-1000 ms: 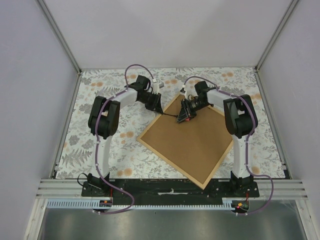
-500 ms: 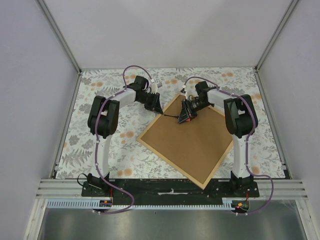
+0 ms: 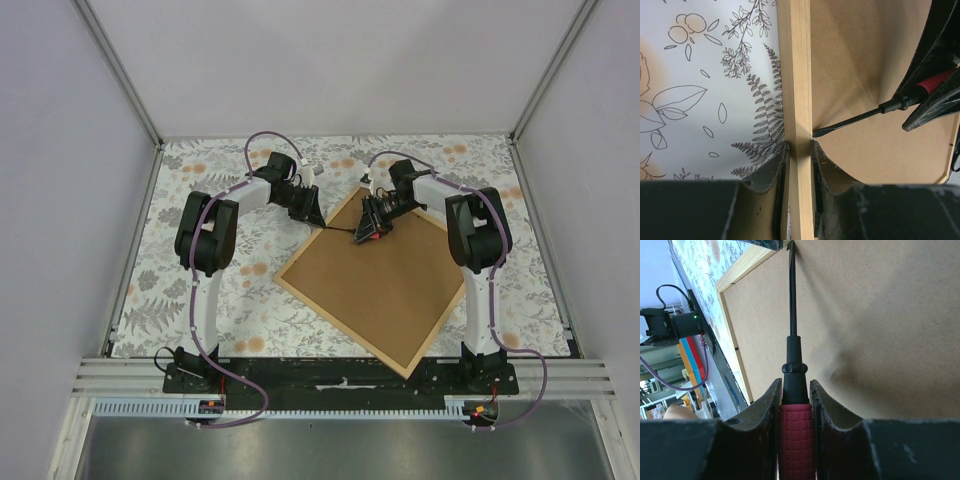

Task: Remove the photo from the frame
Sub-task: Release the photo frame item from the photo frame.

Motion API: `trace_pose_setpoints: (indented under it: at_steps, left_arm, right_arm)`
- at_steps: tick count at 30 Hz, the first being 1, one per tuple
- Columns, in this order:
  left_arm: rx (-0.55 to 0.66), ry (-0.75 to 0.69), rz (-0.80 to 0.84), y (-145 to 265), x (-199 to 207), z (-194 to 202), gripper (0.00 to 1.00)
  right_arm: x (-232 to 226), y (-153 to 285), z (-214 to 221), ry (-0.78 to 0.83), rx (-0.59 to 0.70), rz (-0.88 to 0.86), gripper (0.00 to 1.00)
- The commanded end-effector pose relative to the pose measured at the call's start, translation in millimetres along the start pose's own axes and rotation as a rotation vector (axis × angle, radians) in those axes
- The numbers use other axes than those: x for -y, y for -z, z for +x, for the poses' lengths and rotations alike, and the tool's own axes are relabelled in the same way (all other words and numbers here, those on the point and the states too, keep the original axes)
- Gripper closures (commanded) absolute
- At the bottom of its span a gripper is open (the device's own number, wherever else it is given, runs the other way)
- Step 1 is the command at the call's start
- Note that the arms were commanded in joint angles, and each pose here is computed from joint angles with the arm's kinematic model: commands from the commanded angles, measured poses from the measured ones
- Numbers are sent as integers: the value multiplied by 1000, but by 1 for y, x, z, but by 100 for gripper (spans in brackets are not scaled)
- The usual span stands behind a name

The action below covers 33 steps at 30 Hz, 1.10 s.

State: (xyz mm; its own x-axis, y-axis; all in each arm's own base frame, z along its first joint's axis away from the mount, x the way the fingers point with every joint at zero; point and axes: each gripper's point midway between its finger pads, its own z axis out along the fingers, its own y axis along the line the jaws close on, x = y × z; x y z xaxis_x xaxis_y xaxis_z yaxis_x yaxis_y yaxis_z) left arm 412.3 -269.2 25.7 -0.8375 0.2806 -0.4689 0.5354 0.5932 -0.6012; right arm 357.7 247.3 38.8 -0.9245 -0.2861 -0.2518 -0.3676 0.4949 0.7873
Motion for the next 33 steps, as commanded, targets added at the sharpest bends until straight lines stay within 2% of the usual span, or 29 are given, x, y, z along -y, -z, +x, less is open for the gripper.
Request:
trace_pose_setpoints:
  at_steps: [1, 16, 33]
  left_arm:
    - [-23, 48, 14, -3, 3, 10, 98]
    - [-13, 48, -2, 0, 2, 9, 98]
    - [-14, 42, 22, 4, 9, 11, 98]
  right_arm:
    - [1, -5, -4, 33, -11, 16, 100]
    - [-12, 8, 14, 56, -33, -12, 100]
    - [4, -4, -20, 16, 37, 27, 100]
